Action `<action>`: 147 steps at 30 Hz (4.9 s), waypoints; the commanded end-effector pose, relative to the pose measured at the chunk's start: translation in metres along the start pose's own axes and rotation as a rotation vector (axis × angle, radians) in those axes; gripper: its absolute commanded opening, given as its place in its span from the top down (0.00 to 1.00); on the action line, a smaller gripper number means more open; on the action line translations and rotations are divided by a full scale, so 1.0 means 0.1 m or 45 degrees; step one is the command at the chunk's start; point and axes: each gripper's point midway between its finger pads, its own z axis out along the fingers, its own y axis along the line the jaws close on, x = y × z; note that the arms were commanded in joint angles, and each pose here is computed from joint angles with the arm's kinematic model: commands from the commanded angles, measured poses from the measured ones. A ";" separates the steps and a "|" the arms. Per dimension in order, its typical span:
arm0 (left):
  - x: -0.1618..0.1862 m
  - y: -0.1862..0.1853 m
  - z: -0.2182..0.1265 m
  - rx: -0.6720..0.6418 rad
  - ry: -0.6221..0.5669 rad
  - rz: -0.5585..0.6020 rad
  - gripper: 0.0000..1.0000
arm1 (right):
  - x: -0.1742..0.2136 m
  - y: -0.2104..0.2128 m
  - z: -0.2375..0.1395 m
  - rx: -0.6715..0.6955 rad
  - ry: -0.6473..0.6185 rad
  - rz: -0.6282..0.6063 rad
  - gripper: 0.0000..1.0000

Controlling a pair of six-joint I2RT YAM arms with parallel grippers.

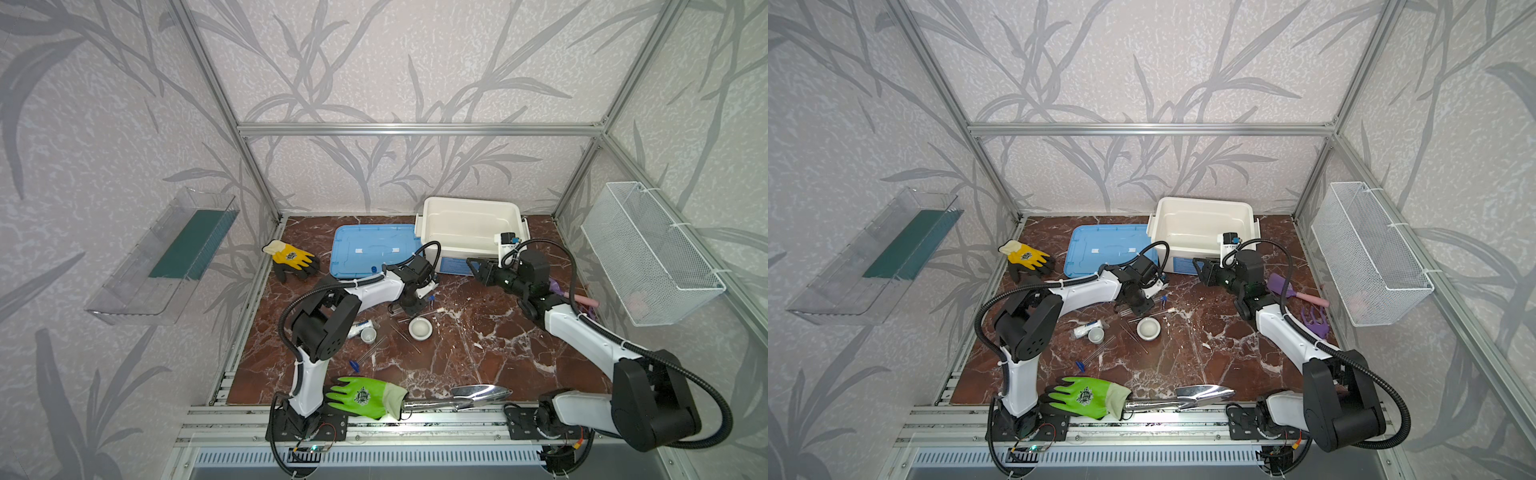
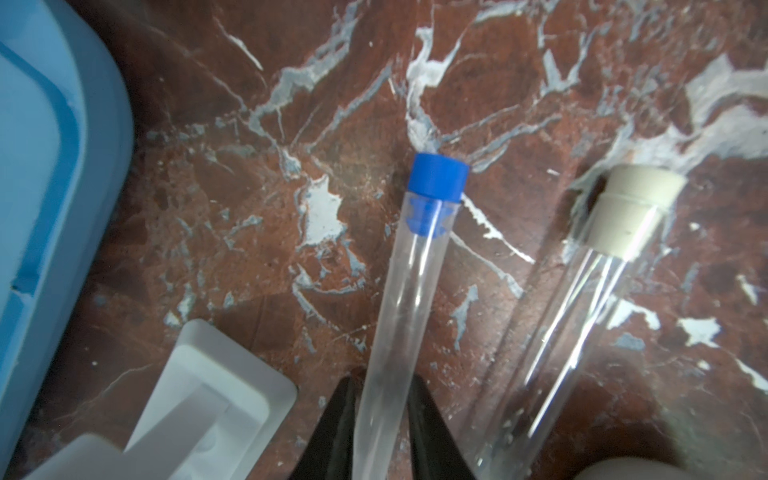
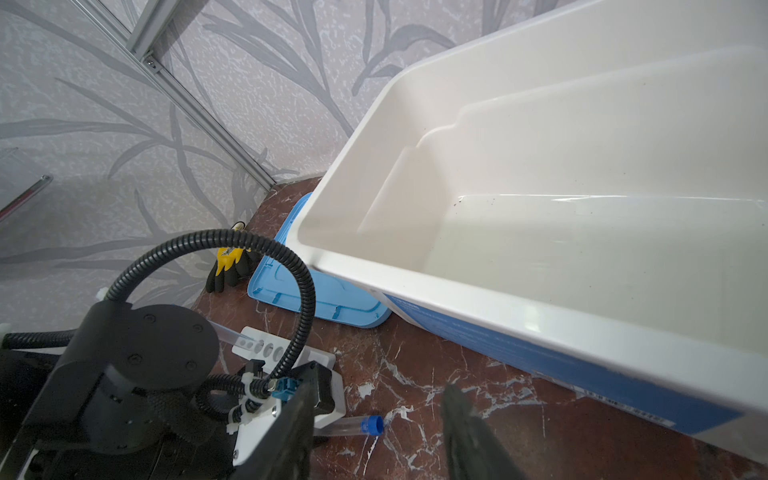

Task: Organize the chemistry lab equipment
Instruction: 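Grasp the second blue-capped tube with the left gripper and lift it upright, then hold the tube upright with the left gripper while the right gripper closes on its cap, then open and withdraw the left gripper while the right gripper carries the tube toward the rack, then lower the second tube into the white rack beside the first with the right gripper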

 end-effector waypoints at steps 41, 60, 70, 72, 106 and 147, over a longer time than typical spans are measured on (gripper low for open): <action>-0.21 -0.07 -1.78 -0.019 -0.822 -0.200 0.82 | 0.23 1.17 -0.14 -0.378 0.580 -0.192 0.45; -0.20 -0.21 -2.04 0.010 -0.896 -0.153 0.82 | 0.16 1.63 0.07 -0.474 0.622 -0.227 0.48; -0.21 -0.24 -2.07 0.015 -0.902 -0.140 0.82 | 0.23 1.76 0.18 -0.526 0.641 -0.231 0.54; -0.21 -0.23 -2.07 0.012 -0.902 -0.141 0.82 | 0.23 1.77 0.19 -0.533 0.639 -0.228 0.57; -0.17 -0.20 -2.00 -0.038 -0.864 -0.136 0.78 | 0.37 1.74 0.22 -0.538 0.661 -0.197 0.86; 1.76 1.14 -3.16 -0.815 -1.007 -1.148 0.22 | 0.37 2.31 1.44 -0.120 0.516 -0.936 0.86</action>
